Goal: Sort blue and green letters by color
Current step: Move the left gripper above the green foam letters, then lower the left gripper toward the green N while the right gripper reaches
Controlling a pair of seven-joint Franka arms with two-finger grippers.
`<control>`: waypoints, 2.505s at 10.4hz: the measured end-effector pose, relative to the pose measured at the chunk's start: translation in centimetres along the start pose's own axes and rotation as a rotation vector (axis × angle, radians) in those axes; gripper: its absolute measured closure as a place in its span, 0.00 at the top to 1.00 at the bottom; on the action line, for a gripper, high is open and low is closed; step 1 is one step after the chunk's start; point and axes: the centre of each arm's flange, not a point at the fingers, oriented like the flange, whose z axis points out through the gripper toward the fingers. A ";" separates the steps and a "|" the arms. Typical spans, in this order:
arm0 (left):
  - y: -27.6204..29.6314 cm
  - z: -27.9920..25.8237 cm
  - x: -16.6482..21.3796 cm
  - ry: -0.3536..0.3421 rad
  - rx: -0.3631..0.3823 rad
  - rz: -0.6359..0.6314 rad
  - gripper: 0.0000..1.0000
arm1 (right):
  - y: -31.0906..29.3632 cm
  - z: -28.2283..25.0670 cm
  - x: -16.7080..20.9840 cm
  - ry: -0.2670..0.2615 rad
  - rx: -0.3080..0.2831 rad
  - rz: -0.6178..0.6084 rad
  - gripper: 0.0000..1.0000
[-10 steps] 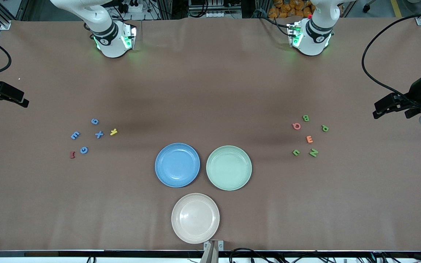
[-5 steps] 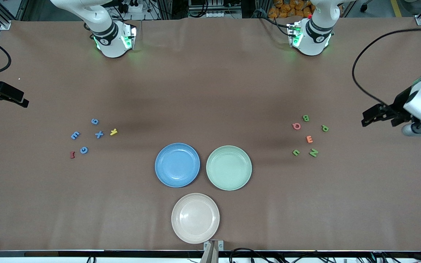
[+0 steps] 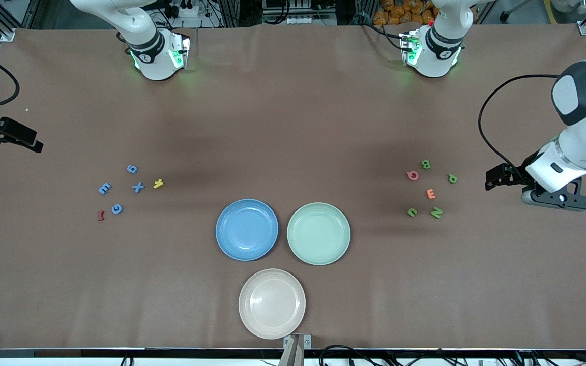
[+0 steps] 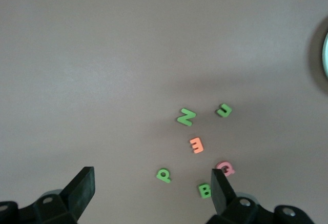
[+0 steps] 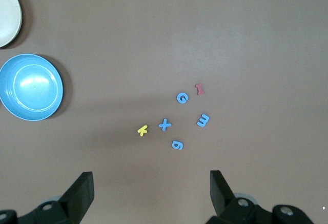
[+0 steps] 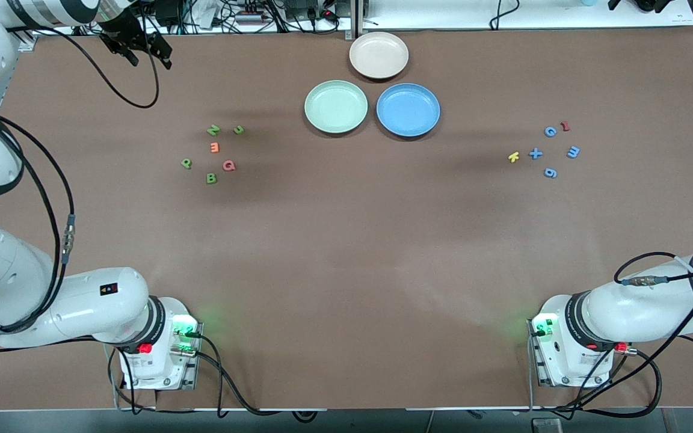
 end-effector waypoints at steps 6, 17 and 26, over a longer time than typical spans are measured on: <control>0.5 7.6 1.1 0.032 -0.018 0.067 1.00 | -0.2 1.4 1.2 0.008 -0.007 0.000 1.00; 2.9 15.4 1.6 -0.047 0.029 0.196 1.00 | 3.1 2.7 1.9 -0.009 -0.013 0.058 1.00; 4.4 20.5 1.6 -0.113 0.043 0.217 0.99 | 11.4 18.4 3.8 -0.049 -0.014 0.215 1.00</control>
